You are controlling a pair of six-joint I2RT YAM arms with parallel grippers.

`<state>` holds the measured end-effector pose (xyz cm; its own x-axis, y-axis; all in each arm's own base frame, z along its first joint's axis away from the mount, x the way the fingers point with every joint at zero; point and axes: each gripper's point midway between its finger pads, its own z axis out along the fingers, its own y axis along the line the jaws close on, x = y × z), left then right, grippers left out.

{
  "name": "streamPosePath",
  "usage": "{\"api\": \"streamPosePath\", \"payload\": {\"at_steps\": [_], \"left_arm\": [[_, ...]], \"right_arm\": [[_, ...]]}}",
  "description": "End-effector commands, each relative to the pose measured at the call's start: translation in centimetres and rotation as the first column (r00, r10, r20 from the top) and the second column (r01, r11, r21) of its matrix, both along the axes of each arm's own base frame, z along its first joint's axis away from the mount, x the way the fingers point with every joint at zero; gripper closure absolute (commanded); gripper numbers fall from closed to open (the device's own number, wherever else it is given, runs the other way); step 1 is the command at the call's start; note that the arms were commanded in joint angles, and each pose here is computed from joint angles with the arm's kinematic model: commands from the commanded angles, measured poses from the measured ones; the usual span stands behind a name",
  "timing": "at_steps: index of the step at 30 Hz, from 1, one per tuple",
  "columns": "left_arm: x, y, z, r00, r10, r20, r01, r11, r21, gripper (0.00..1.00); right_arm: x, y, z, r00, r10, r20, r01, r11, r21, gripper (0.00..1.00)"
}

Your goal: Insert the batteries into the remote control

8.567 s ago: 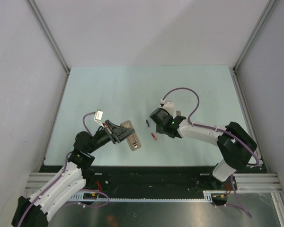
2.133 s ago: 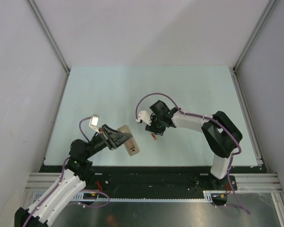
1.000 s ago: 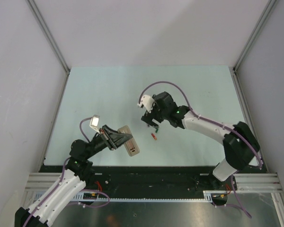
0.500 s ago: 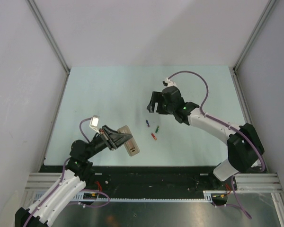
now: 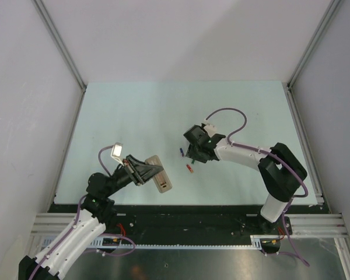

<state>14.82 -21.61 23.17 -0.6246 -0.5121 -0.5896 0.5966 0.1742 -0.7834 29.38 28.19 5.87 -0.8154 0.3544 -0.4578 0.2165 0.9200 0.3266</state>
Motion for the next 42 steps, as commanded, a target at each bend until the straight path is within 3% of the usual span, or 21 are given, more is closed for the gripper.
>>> {"api": "streamPosePath", "payload": {"at_steps": [1, 20, 28, 40, 42], "left_arm": [[-0.3, 0.1, 0.7, 1.0, -0.003, 0.011, 0.003, 1.0, -0.027, 1.0], [-0.5, 0.0, 0.5, 1.0, -0.01, 0.013, 0.011, 1.0, -0.027, 1.0], [-0.5, 0.0, 0.4, 1.0, -0.008, 0.008, 0.008, 1.0, -0.027, 1.0], [-0.6, 0.0, 0.3, 1.0, -0.007, 0.007, 0.007, 1.0, -0.029, 1.0], [-0.6, 0.0, 0.3, 1.0, -0.009, 0.005, 0.009, 1.0, -0.03, 1.0]], "right_arm": [[-0.3, -1.3, -0.8, 0.996, -0.086, -0.008, 0.085, 0.994, -0.063, 0.52], [-1.6, -0.2, -4.6, 0.99, -0.128, -0.052, 0.123, 0.988, -0.09, 0.57], [-1.5, -0.4, -5.1, 0.989, -0.142, -0.047, 0.137, 0.985, -0.104, 0.67], [-3.1, -2.4, -7.6, 0.978, -0.166, -0.124, 0.135, 0.964, -0.229, 0.71], [-3.3, -2.6, -7.9, 0.977, -0.168, -0.131, 0.133, 0.962, -0.238, 0.77]]}}
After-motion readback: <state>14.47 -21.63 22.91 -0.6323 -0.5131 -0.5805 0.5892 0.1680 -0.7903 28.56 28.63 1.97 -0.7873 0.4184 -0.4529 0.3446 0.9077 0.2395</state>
